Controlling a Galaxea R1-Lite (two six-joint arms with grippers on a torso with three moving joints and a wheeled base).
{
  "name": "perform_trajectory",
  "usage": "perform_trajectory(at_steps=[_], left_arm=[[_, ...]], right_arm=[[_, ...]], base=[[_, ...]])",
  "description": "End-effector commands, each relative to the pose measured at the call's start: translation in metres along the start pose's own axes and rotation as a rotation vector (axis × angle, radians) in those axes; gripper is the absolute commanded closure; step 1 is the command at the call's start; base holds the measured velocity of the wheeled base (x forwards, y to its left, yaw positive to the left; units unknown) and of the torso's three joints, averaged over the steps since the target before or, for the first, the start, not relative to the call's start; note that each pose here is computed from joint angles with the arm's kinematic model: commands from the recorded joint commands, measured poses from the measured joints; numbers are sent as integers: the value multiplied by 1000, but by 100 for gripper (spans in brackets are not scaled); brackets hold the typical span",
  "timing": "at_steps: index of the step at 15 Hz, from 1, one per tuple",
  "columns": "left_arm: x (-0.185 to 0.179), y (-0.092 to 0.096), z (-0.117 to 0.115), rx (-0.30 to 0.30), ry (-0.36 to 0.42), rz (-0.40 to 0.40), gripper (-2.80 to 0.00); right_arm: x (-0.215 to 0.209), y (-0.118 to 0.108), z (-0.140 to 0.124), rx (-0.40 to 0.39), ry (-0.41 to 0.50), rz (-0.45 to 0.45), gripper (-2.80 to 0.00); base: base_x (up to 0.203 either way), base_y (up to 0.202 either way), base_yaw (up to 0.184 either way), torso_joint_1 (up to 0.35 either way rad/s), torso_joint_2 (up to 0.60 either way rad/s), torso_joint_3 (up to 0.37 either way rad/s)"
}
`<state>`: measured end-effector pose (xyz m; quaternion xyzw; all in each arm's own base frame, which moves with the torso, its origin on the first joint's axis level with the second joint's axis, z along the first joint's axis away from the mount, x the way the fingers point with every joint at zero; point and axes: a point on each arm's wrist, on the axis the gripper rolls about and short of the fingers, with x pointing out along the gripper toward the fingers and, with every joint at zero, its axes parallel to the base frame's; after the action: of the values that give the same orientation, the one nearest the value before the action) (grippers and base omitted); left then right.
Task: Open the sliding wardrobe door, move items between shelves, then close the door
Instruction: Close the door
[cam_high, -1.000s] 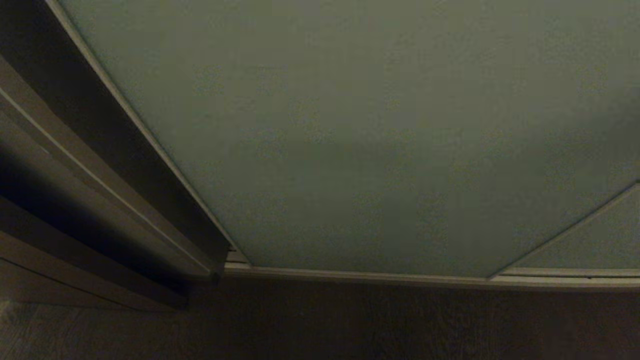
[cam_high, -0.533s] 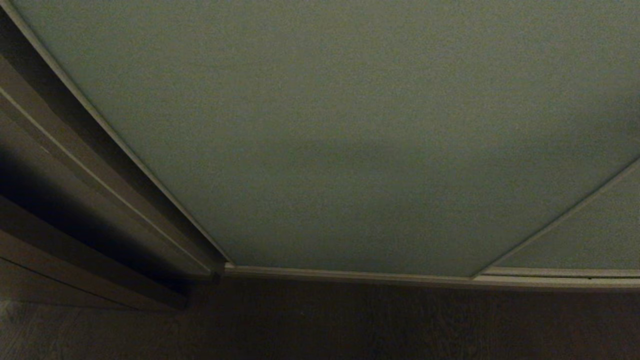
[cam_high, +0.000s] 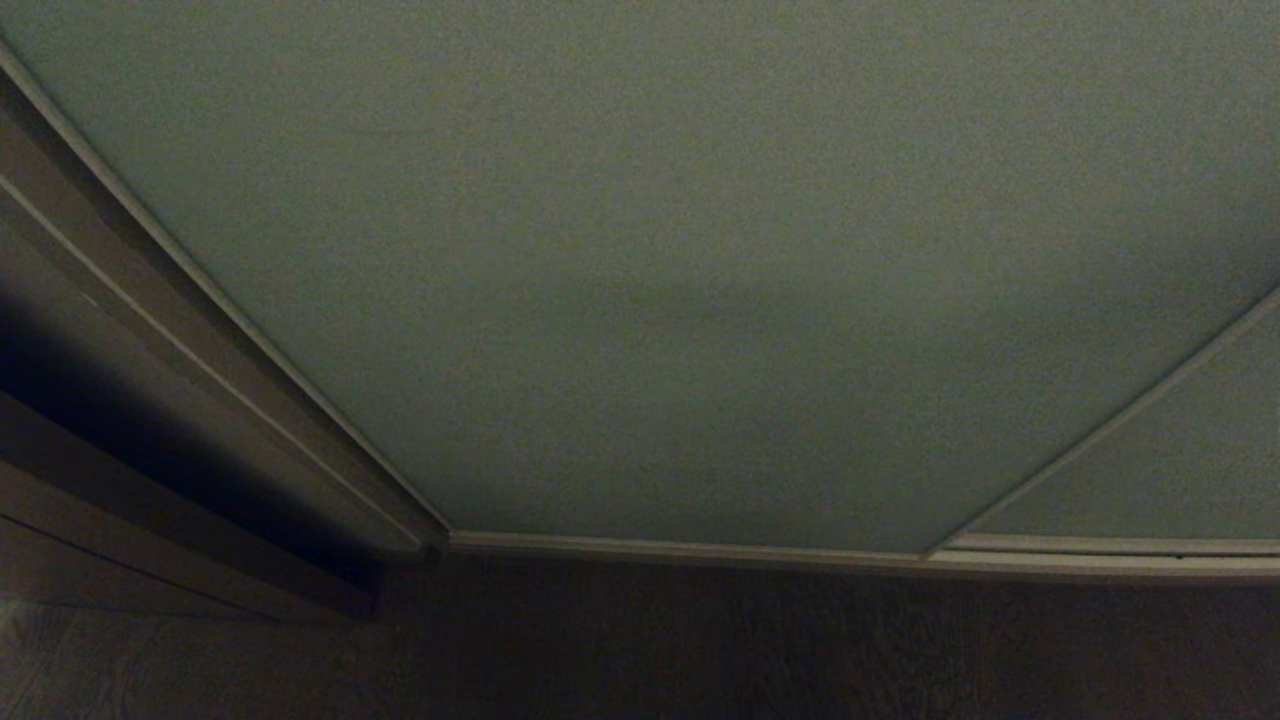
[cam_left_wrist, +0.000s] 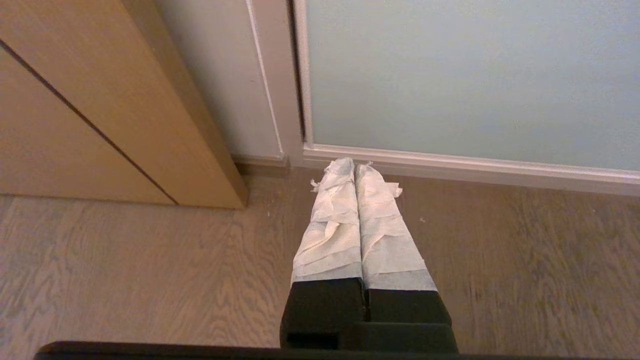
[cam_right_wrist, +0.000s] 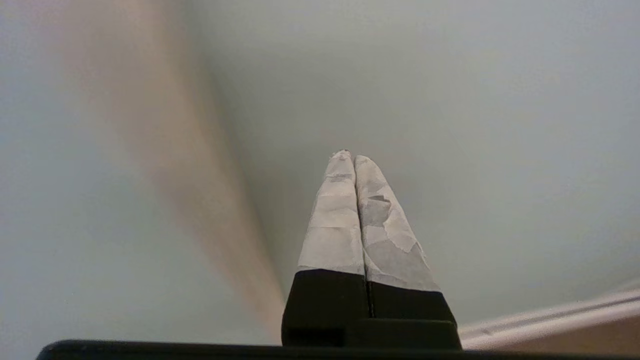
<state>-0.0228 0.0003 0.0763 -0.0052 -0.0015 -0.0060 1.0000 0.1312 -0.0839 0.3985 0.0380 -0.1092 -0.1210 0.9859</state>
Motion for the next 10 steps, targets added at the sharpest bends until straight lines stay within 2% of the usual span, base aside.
perform_trajectory(at_steps=[1,6,10], left_arm=[[0,0,0,0,1,1,0],[0,0,0,0,0,0,0],[0,0,0,0,1,1,0]], right_arm=[[-18,9,-12,-85,23,28,0],[-33,14,-32,-213,60,47,0],[-42,15,-55,-254,125,54,0]], base=[[0,0,0,0,0,0],[0,0,0,0,0,0],[0,0,0,0,0,0]])
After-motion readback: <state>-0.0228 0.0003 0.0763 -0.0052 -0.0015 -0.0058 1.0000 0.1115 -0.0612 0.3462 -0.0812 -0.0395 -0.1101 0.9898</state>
